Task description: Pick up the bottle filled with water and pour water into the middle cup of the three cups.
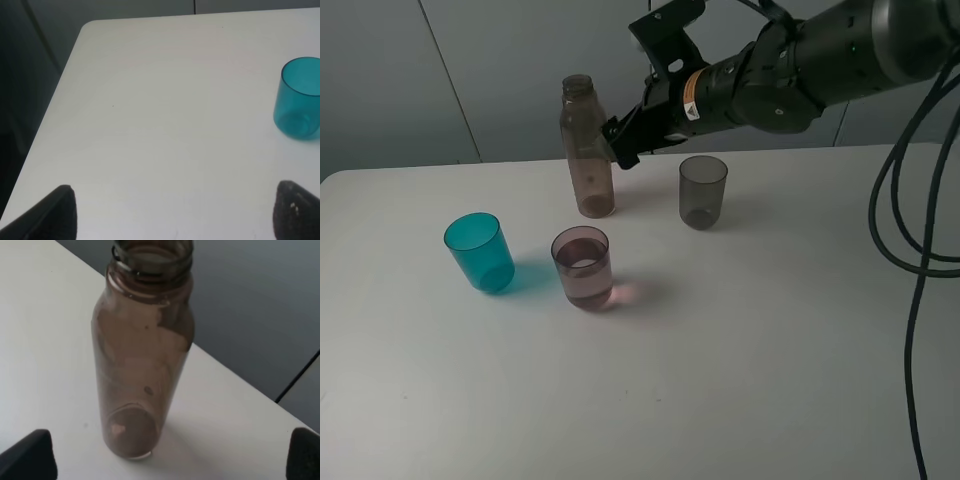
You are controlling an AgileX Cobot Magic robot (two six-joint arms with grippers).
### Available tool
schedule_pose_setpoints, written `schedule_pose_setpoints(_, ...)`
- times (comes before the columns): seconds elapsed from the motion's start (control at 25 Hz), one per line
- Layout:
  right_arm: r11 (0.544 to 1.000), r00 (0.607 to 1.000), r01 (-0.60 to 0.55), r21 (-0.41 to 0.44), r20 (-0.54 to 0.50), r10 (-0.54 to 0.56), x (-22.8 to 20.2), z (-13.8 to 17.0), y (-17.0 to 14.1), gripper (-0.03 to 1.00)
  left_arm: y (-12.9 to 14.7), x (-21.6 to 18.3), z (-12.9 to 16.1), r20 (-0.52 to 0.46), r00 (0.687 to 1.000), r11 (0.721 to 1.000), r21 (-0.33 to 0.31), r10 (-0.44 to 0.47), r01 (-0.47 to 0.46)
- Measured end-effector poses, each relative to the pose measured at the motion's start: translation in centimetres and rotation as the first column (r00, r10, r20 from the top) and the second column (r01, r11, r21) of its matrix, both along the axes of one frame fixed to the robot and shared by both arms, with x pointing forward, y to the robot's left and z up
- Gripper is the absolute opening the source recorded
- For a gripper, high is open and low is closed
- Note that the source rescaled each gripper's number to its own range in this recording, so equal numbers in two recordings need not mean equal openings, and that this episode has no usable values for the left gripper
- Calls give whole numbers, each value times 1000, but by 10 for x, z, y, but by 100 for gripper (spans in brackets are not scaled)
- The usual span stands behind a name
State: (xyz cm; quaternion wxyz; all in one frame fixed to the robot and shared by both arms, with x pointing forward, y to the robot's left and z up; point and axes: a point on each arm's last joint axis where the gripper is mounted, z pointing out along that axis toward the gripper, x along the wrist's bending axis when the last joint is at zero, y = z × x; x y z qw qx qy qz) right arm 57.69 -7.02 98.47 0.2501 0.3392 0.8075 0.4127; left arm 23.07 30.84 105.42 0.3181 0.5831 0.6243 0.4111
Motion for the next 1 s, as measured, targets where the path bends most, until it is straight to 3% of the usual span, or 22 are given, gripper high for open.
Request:
schedule_pose_setpoints(0.24, 994, 994, 107, -7, 3, -107, -35, 48, -34, 99, 0, 0, 0, 0, 1000, 1000, 0, 0, 0)
schedule_pose_setpoints(0.44, 979, 983, 180, -100, -29, -183, -75, 82, -69, 99, 0, 0, 0, 0, 1000, 1000, 0, 0, 0)
schedule_pose_setpoints(0.6, 973, 975, 146, -181, -138, -172, -117, 100, -95, 99, 0, 0, 0, 0, 1000, 1000, 0, 0, 0)
schedule_pose_setpoints(0.76, 984, 962, 89, -151, -244, -125, -160, 111, -113, 99, 0, 0, 0, 0, 1000, 1000, 0, 0, 0)
schedule_pose_setpoints(1.0, 987, 951, 73, -146, -287, -112, -219, 112, -149, 99, 0, 0, 0, 0, 1000, 1000, 0, 0, 0)
